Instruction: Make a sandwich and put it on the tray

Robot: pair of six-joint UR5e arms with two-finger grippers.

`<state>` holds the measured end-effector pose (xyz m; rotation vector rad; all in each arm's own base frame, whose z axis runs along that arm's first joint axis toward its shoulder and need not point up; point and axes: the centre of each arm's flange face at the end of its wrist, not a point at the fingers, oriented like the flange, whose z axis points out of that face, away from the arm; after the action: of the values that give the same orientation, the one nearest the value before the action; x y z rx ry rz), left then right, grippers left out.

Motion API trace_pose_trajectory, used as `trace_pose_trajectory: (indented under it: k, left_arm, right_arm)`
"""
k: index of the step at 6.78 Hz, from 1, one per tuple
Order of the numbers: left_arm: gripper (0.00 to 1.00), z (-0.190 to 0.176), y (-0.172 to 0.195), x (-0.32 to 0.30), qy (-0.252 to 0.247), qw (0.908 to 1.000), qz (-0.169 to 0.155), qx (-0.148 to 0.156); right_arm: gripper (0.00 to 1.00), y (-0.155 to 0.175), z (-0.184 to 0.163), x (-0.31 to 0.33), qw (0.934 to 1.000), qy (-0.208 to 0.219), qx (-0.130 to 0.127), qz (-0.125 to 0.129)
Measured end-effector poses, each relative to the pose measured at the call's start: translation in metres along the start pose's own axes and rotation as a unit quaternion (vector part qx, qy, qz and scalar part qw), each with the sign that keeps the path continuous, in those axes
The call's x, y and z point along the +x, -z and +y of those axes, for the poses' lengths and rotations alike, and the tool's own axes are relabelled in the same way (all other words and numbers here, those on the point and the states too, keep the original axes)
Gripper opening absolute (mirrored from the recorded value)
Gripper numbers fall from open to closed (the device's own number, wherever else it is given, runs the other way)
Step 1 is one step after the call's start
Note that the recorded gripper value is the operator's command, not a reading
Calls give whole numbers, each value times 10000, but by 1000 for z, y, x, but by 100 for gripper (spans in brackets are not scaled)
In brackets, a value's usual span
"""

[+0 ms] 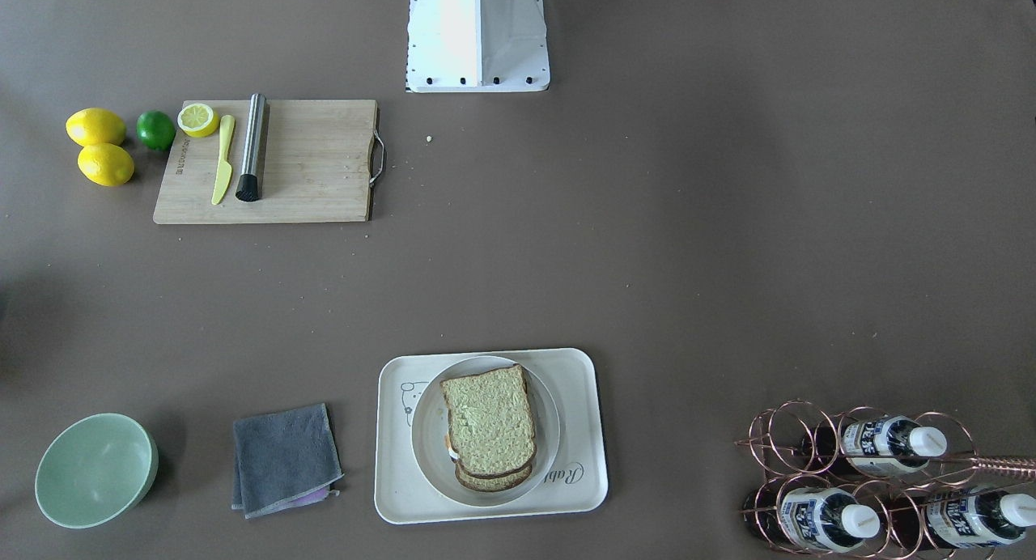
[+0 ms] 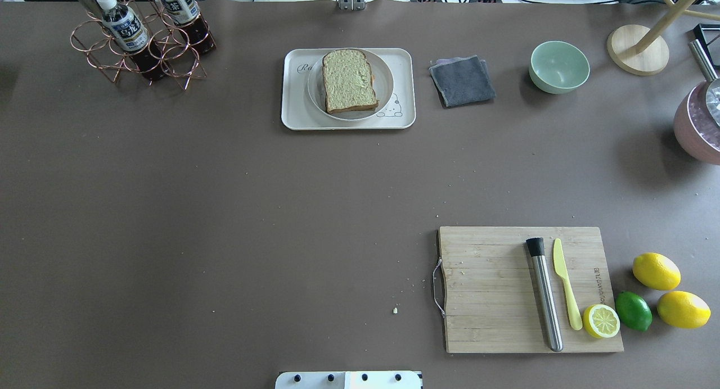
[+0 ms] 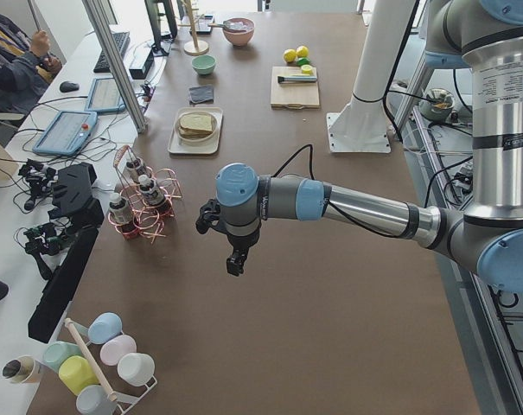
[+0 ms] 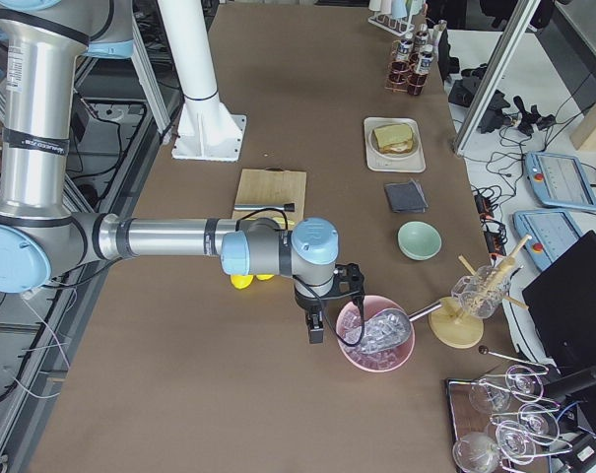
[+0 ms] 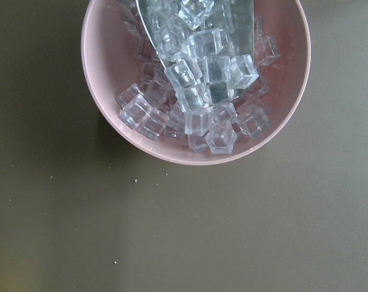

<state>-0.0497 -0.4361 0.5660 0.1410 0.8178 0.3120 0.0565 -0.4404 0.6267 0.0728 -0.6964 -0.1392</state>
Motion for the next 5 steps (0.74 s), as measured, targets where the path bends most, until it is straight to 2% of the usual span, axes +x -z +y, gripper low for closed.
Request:
trace_pose_trajectory:
  k: [2, 5]
  left_arm:
    - [97, 14, -6, -23, 271, 9996, 26, -30]
    - [97, 46, 7, -42, 665, 9977, 57, 138]
  right_arm:
    - [100, 12, -12, -8, 10000, -36, -22, -1]
    - [100, 16, 1, -10, 10000, -52, -9, -12]
